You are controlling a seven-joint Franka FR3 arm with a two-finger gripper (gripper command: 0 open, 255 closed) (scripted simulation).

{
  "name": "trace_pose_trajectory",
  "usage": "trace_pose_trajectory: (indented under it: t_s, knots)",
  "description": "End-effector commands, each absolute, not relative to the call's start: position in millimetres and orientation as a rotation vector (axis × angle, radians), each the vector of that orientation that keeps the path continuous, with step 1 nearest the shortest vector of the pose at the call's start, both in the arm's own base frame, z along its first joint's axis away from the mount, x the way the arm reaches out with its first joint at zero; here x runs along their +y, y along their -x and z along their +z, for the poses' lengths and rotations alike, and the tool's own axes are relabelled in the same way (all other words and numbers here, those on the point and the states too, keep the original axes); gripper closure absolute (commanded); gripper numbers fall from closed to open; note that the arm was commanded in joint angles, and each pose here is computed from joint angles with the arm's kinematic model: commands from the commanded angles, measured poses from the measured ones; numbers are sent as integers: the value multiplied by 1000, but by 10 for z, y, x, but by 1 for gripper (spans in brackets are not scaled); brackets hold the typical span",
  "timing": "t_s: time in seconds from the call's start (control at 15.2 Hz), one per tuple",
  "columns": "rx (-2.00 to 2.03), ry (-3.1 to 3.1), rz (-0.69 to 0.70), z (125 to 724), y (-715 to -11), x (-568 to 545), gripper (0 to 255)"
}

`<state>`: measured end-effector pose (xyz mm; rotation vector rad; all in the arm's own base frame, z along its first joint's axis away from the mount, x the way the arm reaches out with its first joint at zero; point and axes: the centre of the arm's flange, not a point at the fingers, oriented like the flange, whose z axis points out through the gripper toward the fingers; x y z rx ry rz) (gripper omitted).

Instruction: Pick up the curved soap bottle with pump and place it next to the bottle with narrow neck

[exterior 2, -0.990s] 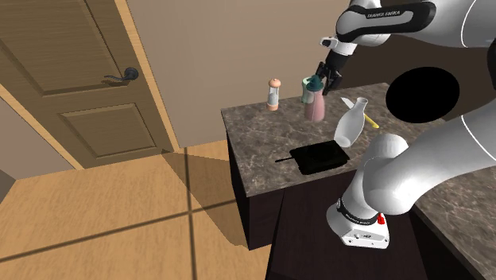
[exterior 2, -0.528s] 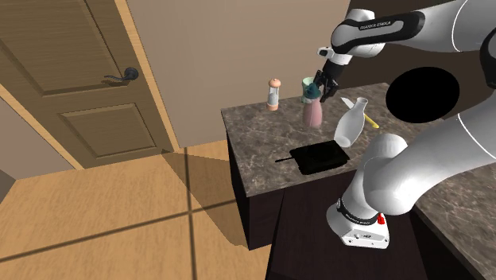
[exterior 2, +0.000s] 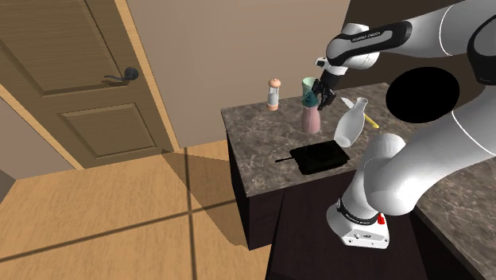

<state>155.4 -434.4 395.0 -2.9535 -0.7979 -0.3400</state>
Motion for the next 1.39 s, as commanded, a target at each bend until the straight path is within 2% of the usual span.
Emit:
trace_pose_trajectory:
  t_s: [0.0, 0.59, 0.66, 0.99, 1.32]
  knots:
    - [-798, 2954, -341, 3854, -1558, -4335, 255]
    - [-798, 2954, -341, 3780, -1558, -4335, 255]
    - [-798, 2954, -341, 3780, -1558, -4335, 0]
    - [-798, 2954, -341, 3780, -1558, -4335, 0]
    - [-798, 2954, -341, 4267, -1460, -4394, 0]
